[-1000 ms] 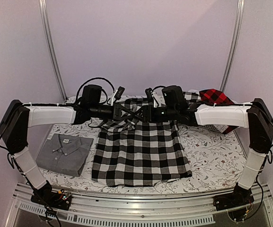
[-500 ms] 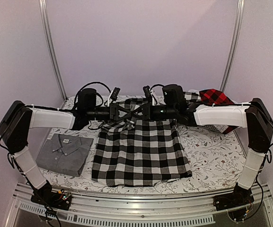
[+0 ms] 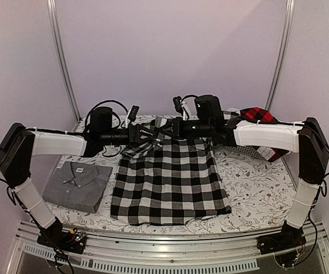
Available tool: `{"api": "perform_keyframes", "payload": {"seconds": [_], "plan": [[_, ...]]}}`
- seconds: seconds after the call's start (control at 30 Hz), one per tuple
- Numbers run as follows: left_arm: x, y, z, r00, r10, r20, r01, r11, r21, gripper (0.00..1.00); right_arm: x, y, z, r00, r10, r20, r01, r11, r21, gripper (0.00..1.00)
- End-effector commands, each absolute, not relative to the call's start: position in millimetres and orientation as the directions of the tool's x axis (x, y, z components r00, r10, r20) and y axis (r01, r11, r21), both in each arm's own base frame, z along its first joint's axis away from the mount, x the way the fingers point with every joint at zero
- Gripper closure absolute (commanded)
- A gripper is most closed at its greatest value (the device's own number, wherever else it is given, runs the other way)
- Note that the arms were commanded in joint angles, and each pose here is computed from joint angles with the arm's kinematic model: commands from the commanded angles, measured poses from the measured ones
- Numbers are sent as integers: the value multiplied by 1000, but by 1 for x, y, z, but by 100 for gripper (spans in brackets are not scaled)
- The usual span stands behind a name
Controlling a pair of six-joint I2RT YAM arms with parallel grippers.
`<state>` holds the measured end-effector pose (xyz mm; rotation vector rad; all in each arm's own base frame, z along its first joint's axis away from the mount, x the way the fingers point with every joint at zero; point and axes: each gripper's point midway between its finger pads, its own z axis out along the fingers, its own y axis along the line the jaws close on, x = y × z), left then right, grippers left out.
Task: Fold and stack the long sleeve shirts
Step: Pass from the left arm to the right, then pick up the shirt from the center of the board.
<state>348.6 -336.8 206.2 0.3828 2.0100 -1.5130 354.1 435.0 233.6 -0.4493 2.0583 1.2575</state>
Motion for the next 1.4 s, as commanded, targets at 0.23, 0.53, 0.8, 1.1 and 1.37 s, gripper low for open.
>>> {"api": "perform_keyframes", "payload": {"seconds": [0.23,0.53,0.8,1.1,1.37], "plan": [[315,-248,160,-846,-104,-523,270,762,-589,53,401,431,243,-583,-43,-811,-638,642,425,100],[209,-199,84,-953,-109,-281,26,899,-438,60,418,439,251,-500,-117,-858,-694,646,316,100],[139,-177,43,-980,-149,-134,-85,914,-396,65,422,438,263,-465,-143,-874,-705,656,268,100],[127,-187,19,-989,-112,-99,-66,922,-382,67,424,434,280,-445,-121,-887,-696,670,258,100],[133,-192,15,-989,-103,-110,-56,930,-364,86,423,428,293,-425,-114,-898,-691,681,241,100]]}}
